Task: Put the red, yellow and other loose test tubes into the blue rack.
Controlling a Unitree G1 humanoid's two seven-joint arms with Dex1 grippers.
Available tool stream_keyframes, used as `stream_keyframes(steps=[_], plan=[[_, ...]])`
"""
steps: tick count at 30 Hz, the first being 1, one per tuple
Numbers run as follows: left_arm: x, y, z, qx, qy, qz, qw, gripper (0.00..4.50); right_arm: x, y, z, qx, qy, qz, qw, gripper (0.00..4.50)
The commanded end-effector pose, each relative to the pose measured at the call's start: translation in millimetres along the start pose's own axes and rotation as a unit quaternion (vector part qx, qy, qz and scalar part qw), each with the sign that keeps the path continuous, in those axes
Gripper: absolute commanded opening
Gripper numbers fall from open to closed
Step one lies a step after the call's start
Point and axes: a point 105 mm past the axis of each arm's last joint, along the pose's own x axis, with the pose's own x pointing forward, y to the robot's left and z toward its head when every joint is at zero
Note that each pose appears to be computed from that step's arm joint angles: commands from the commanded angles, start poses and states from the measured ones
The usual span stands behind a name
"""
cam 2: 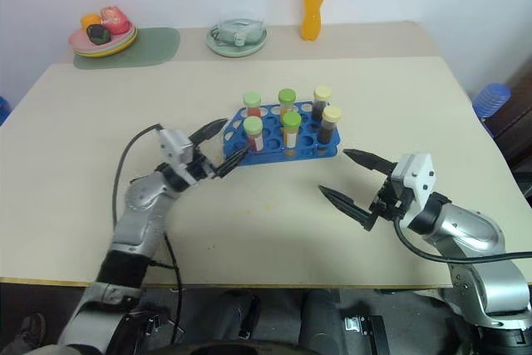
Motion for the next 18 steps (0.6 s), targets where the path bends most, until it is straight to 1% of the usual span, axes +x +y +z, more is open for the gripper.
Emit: stream_keyframes(steps=[1, 4, 7, 10, 18], plan=[[-29.2, 2.3, 20.6, -0.013, -0.003, -0.022, 1.000, 4.17, -14.3, -9.3, 0.8, -0.012, 0.000, -0.027, 1.000, 4.50], [-48.0, 2.6, 22.5, -0.034, 0.029, -0.023, 0.999, 4.17, -24.5, -12.3, -3.1, -0.008, 0.009, -0.043, 0.999, 4.50], [-64.5, 4.6, 28.3, -0.030, 0.050, -0.013, 0.998, 4.17, -38.5, -13.2, -8.1, -0.001, 0.021, -0.062, 0.998, 4.50], [-77.7, 2.0, 27.2, -0.028, 0.073, -0.018, 0.997, 4.17, -49.0, -12.0, -15.2, 0.005, 0.032, -0.080, 0.996, 4.50], [-82.0, 0.6, 24.4, -0.032, 0.098, -0.025, 0.994, 4.17, -51.6, -5.2, -20.9, 0.012, 0.038, -0.092, 0.995, 4.50]])
